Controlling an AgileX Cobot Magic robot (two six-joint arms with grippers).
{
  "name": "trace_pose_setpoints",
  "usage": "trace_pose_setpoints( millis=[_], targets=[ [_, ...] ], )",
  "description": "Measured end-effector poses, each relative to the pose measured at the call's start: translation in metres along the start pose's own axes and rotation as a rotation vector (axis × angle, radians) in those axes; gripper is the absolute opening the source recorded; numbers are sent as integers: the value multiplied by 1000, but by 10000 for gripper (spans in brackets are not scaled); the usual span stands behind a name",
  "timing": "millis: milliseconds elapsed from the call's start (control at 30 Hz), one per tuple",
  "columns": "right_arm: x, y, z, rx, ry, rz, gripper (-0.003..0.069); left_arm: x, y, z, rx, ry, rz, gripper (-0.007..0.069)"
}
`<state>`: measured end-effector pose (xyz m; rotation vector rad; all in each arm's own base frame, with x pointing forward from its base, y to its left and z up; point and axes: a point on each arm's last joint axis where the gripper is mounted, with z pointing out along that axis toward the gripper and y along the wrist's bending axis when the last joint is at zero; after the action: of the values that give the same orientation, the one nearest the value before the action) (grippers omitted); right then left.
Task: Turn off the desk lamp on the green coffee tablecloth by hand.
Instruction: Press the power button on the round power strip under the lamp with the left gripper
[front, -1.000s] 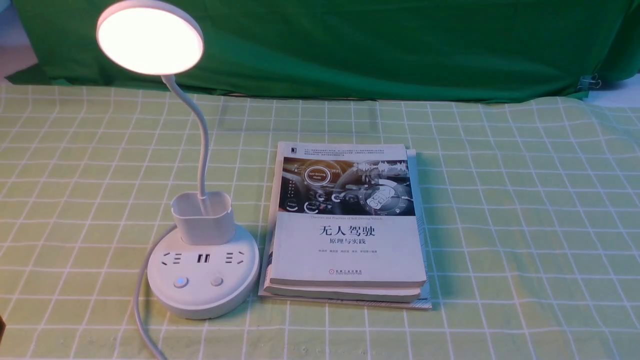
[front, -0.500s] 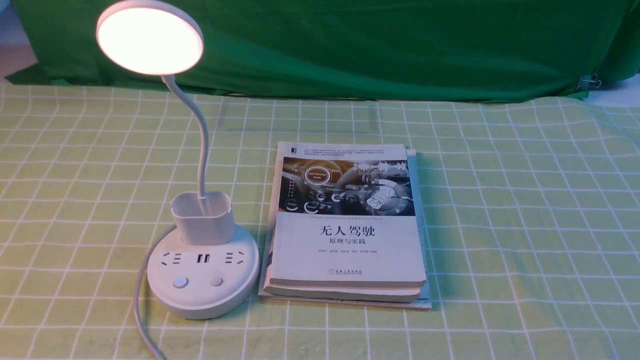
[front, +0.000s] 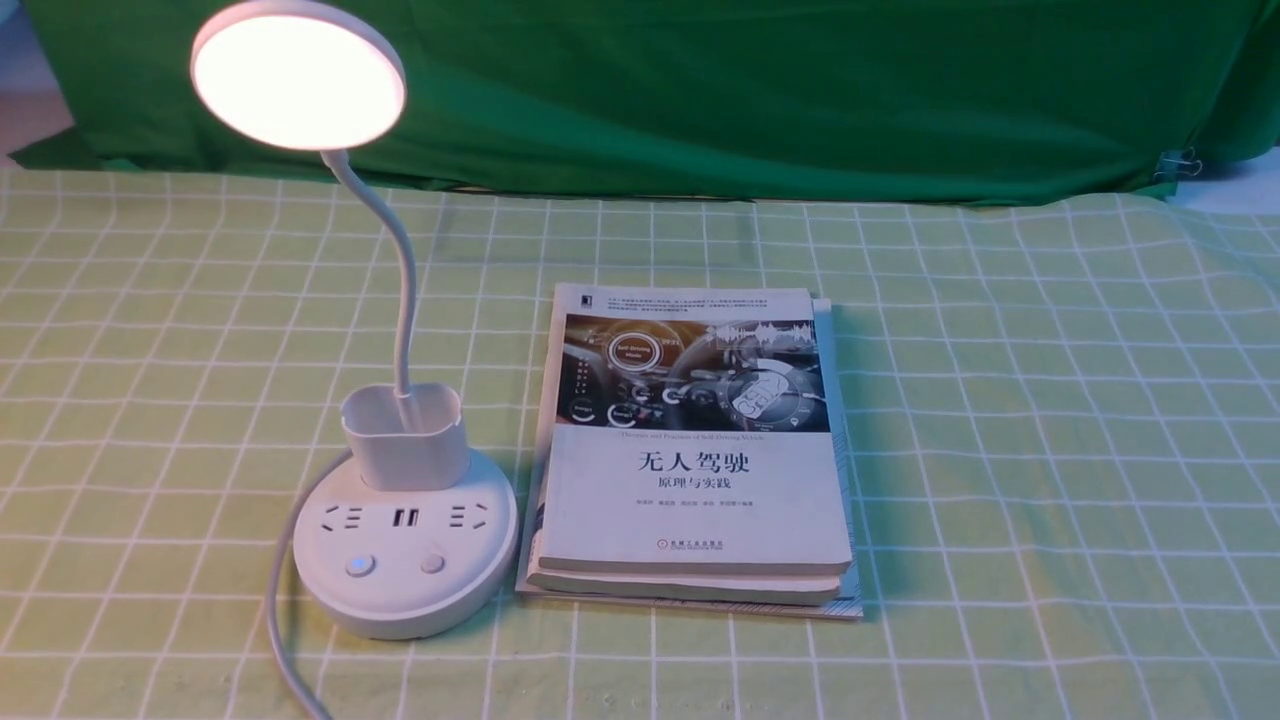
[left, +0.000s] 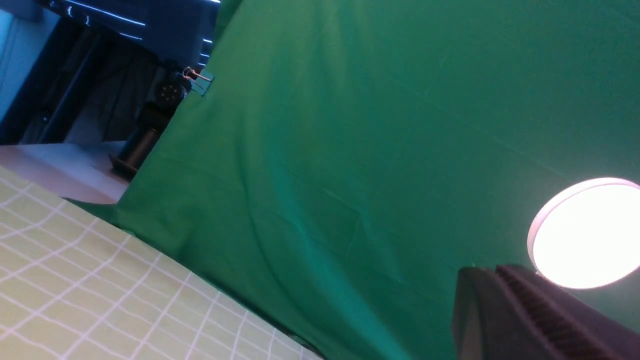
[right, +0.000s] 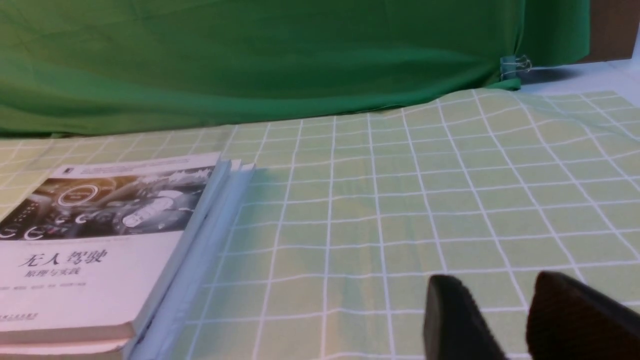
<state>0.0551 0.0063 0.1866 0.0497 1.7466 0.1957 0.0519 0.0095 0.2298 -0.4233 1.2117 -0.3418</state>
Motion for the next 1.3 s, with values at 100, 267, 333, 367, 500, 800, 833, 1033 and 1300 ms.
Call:
trace_pose_setpoints(
  millis=[100, 267, 333, 367, 500, 800, 833, 1033, 1300],
  targets=[
    [0, 0, 0, 0, 0, -1, 238, 0, -3, 2, -17, 87, -58, 6],
    [0, 0, 0, 0, 0, -1, 238, -25, -31, 28, -77, 457, 101, 6],
    [0, 0, 0, 0, 0, -1, 238, -32, -38, 40, -80, 556, 176, 6],
    [0, 0, 0, 0, 0, -1, 238, -33, -41, 47, -84, 660, 223, 6],
    [0, 0, 0, 0, 0, -1, 238, -27, -48, 94, -86, 1084, 342, 6],
    [0, 0, 0, 0, 0, -1, 238, 69, -82, 165, 94, 1601, 556, -8],
    [0, 0, 0, 0, 0, -1, 238, 71, -84, 165, 107, 1607, 568, -8],
    [0, 0, 0, 0, 0, -1, 238, 111, -107, 182, 169, 1688, 616, -8],
    [0, 0, 0, 0, -3, 0, 238, 151, -104, 203, 131, 1779, 627, -8]
  ],
)
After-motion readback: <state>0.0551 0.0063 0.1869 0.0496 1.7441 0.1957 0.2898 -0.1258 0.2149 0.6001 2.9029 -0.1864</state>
